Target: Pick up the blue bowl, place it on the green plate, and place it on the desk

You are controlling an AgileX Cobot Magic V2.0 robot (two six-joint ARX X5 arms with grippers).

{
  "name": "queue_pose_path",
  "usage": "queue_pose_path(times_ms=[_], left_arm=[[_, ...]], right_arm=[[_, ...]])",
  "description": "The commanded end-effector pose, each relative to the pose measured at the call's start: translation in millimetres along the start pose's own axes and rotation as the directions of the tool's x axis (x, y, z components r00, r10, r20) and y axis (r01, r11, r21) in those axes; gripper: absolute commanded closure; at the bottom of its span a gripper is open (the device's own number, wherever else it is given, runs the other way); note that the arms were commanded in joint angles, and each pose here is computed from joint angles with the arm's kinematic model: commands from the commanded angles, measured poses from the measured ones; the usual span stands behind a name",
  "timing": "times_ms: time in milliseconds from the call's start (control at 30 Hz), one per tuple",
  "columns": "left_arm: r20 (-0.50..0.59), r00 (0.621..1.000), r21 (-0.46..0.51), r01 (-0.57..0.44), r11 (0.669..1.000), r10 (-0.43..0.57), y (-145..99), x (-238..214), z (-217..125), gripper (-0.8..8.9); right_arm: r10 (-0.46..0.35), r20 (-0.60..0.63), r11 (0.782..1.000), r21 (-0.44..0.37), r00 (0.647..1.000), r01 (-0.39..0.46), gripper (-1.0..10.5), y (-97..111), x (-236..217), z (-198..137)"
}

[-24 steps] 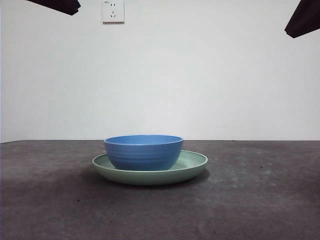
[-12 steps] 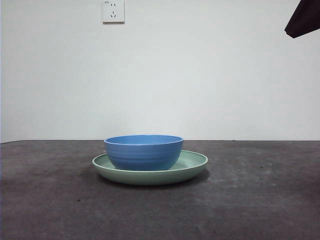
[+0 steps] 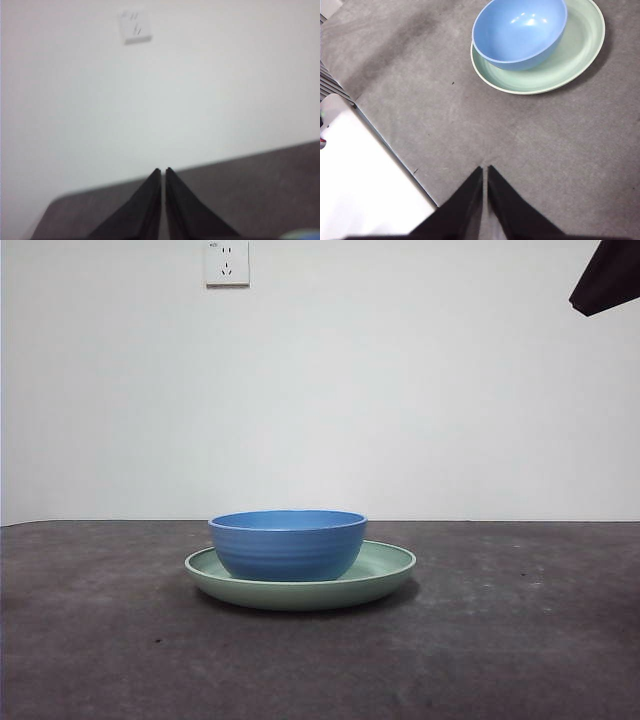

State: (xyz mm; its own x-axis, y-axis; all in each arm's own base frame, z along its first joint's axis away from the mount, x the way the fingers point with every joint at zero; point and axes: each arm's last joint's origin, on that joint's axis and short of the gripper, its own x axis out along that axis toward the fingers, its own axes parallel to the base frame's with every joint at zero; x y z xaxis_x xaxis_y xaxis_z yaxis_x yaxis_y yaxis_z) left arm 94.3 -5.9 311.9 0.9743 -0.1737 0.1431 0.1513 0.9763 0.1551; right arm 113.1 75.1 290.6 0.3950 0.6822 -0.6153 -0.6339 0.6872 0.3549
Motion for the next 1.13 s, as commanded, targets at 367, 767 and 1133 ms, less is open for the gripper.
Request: queue_pose_path(times_ms=[367, 767, 1133], left_arm=[[-0.105, 0.994, -0.006, -0.037, 0.999, 0.037, -12, -16, -100, 7.99], [-0.169, 0.985, -0.032, -0.039, 0.999, 0.033, -18, -20, -141, 7.99], [-0.305, 0.952, -0.122, -0.048, 0.991, 0.009, -20, -22, -158, 7.99]], right_arm=[[0.006, 0.007, 1.0, -0.013, 1.0, -0.006, 9.4, 1, 0, 2], [0.006, 0.007, 1.0, -0.013, 1.0, -0.006, 9.4, 1, 0, 2], [0.006, 0.007, 1.0, -0.013, 1.0, -0.006, 9.4, 1, 0, 2]])
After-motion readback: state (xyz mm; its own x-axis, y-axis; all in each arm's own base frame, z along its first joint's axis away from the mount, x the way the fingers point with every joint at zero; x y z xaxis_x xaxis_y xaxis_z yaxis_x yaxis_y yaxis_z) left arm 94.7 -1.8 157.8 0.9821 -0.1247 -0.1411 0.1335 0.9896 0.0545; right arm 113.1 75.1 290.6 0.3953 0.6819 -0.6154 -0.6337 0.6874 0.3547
